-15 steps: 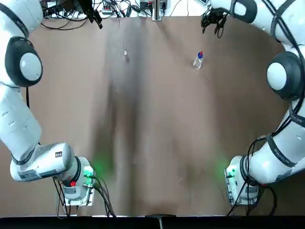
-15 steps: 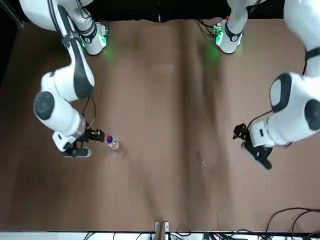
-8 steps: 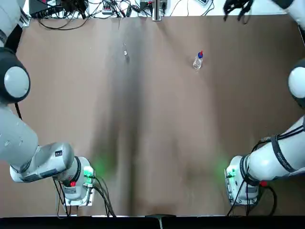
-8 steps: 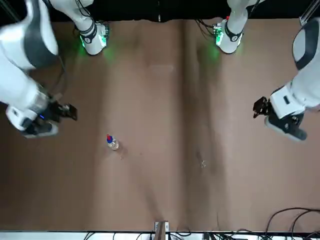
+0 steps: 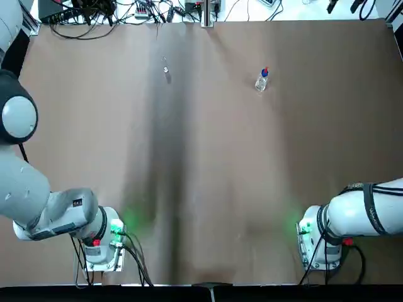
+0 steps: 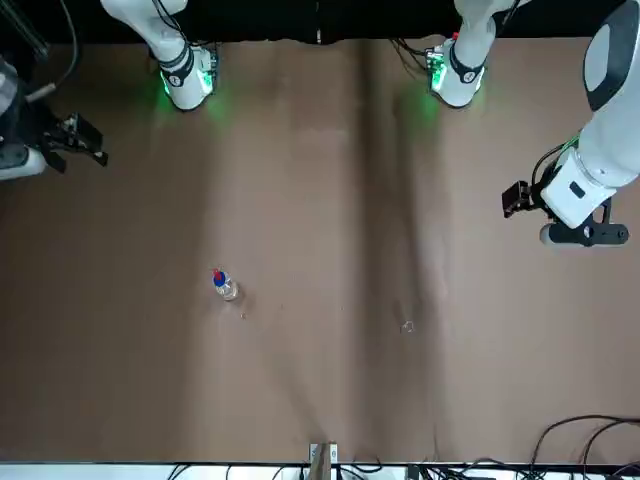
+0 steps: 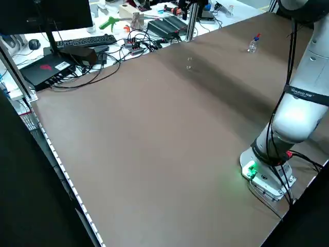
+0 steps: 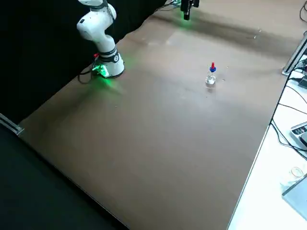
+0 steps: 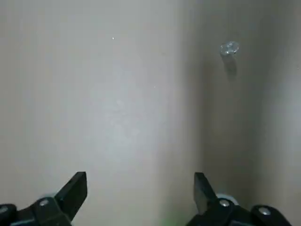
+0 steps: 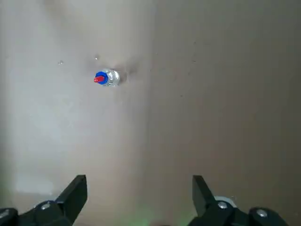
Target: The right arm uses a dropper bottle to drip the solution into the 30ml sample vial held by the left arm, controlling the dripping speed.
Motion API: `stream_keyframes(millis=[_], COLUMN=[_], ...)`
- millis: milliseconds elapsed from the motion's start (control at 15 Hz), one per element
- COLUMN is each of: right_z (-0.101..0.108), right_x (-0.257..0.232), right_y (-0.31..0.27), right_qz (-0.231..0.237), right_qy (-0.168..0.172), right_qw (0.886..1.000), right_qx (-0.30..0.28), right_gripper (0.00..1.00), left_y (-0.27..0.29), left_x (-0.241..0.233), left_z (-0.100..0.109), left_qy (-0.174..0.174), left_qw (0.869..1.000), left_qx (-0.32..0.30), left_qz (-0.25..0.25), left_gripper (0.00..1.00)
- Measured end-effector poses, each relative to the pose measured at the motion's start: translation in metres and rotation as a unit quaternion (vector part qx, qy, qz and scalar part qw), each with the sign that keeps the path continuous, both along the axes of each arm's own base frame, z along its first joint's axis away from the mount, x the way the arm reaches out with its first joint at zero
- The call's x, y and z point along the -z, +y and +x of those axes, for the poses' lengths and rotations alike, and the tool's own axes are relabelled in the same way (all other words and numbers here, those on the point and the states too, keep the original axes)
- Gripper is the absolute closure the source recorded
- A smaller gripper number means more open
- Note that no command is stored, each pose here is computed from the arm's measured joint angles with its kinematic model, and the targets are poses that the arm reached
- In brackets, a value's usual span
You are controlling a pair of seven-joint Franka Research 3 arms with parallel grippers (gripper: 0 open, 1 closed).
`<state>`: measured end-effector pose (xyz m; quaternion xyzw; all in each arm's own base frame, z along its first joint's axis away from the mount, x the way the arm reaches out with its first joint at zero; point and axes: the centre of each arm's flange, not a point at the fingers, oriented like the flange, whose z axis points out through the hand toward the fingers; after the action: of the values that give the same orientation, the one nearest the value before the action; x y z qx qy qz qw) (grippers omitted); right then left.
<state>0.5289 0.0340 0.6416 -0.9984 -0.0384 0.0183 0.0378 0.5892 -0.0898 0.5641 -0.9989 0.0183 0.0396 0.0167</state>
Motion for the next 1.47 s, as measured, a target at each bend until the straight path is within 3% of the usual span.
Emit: stream_keyframes(millis=[400,1467], right_z=[-0.006,-0.002], right_x=[0.006,0.018], right_y=[-0.003,-0.001], right_qz=[0.0,0.0], right_qy=[0.005,-0.001], right_qw=[1.0,1.0], right_qx=[0.003,0.003], right_gripper=[0.0,0.0], left_y=[0.001,0.012], left_x=[0.002,-0.006], left_z=[0.0,0.002], left_qy=[0.004,-0.008], left_qw=[0.999,0.999], left_qx=[-0.043,-0.046], left_qz=[0.002,0.017], left_gripper=[0.0,0.0])
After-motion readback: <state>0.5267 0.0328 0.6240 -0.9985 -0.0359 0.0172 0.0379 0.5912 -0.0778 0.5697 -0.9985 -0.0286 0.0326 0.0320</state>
